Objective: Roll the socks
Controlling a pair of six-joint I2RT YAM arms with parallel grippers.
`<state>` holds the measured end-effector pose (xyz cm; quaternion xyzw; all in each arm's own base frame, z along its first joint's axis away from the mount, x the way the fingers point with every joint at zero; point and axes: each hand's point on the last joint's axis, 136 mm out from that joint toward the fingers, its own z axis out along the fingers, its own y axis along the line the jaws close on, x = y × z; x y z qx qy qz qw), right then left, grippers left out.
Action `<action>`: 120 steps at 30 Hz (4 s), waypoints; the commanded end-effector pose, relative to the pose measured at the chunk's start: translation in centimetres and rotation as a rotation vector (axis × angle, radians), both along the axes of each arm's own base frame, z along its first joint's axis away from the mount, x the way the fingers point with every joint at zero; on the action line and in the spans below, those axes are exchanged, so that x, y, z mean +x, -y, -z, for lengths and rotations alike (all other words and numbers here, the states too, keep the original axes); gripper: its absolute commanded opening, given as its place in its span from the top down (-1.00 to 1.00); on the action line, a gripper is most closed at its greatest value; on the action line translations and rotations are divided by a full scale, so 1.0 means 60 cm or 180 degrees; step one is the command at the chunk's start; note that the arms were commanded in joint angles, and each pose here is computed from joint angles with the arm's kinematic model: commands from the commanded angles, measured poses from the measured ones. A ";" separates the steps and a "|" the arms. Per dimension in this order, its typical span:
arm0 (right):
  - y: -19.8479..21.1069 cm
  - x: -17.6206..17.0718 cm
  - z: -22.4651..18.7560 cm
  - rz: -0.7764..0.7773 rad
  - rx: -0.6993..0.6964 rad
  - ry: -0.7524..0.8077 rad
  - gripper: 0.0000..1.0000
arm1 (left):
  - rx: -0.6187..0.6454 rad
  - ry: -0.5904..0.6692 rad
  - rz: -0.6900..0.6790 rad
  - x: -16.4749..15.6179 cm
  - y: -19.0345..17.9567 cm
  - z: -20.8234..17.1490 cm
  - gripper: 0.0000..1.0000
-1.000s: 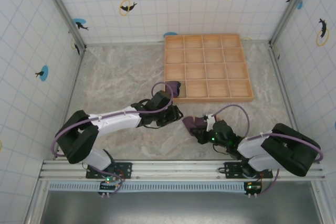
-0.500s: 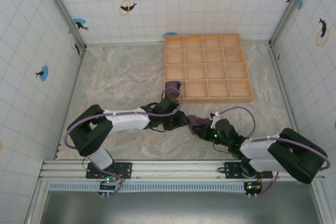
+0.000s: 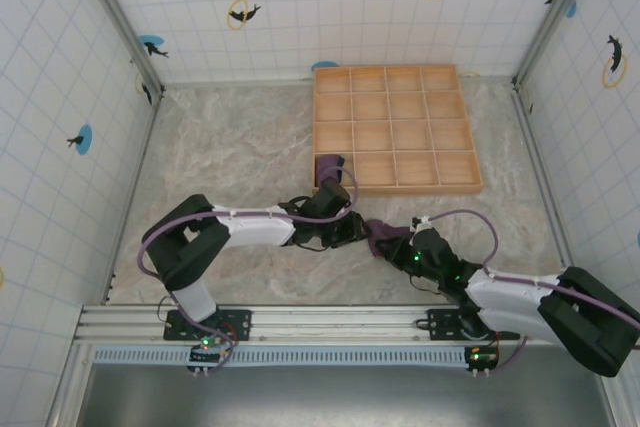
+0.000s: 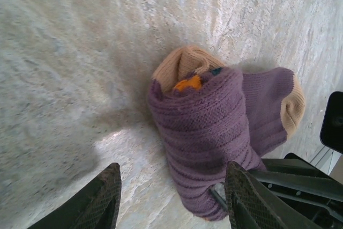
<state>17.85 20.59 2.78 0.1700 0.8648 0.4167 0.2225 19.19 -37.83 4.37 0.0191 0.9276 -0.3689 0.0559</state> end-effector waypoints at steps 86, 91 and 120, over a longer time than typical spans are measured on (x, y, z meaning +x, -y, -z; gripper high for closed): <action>0.042 0.116 0.018 -0.0782 -0.1752 0.0157 1.00 | 0.0148 0.0358 0.0167 -0.008 -0.098 0.017 1.00; 0.002 0.166 0.007 -0.0895 -0.1856 0.0283 1.00 | 0.0327 0.0345 -0.0194 -0.009 -0.134 0.027 1.00; -0.117 0.041 -0.111 -0.2017 -0.2308 0.2324 -0.81 | 0.0774 0.0054 -0.0714 -0.026 -0.169 0.035 1.00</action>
